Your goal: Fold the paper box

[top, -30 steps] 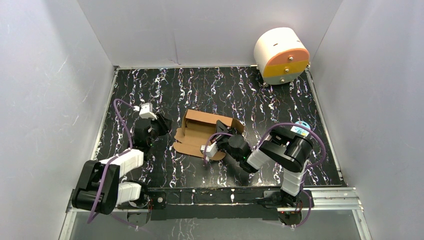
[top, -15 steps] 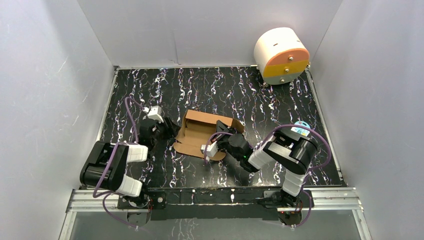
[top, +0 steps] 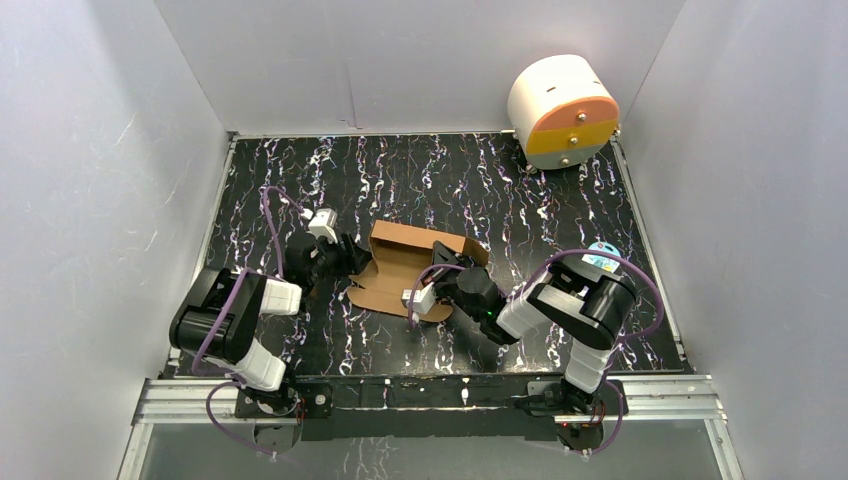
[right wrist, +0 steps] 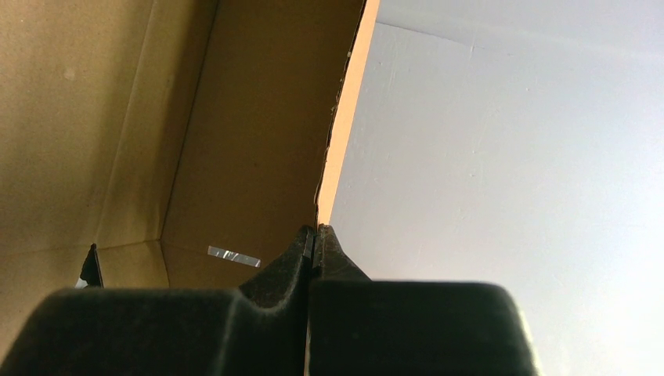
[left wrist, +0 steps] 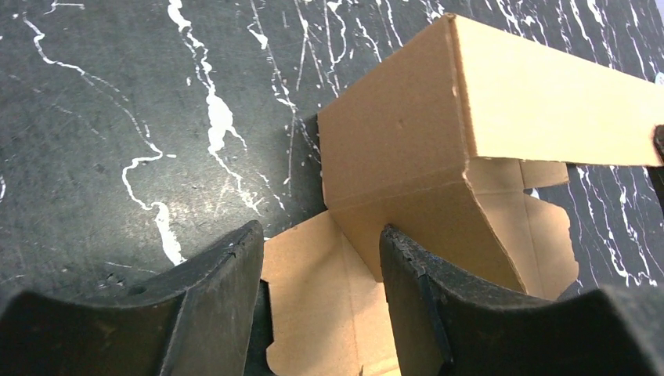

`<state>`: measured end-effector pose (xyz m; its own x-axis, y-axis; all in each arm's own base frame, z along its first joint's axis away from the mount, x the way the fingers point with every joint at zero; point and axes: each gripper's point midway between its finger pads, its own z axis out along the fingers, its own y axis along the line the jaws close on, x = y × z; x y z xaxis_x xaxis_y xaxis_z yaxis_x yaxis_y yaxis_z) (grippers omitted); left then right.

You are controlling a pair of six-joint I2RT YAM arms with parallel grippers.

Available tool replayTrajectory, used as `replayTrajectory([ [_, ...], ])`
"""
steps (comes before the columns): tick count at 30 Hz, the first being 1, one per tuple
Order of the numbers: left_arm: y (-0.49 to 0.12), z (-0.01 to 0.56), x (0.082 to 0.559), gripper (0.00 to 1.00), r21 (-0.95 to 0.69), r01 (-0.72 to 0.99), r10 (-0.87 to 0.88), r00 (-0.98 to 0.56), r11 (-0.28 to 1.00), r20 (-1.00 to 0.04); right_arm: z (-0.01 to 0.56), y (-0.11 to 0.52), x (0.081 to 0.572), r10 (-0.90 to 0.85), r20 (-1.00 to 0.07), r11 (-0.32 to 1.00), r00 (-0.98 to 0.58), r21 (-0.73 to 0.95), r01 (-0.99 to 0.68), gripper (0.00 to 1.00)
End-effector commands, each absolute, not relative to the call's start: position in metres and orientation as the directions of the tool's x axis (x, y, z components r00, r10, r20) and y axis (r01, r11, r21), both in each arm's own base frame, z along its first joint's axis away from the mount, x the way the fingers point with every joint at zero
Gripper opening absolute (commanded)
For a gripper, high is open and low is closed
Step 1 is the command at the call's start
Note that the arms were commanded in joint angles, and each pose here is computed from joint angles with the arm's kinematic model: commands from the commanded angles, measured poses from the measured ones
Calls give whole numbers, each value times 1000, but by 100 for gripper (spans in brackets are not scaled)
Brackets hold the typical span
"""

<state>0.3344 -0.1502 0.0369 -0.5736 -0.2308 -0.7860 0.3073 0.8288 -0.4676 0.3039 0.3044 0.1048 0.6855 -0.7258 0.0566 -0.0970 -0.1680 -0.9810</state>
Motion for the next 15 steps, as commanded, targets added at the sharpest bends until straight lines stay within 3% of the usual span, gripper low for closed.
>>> replayTrajectory([
  [1, -164, 57, 338, 54, -429, 441, -174, -509, 789, -843, 105, 311, 299, -705, 25, -160, 708, -979, -125, 0],
  [15, -174, 69, 356, 52, -413, 465, -184, -461, 783, -868, 103, 314, 296, -694, 15, -177, 720, -973, -150, 0],
])
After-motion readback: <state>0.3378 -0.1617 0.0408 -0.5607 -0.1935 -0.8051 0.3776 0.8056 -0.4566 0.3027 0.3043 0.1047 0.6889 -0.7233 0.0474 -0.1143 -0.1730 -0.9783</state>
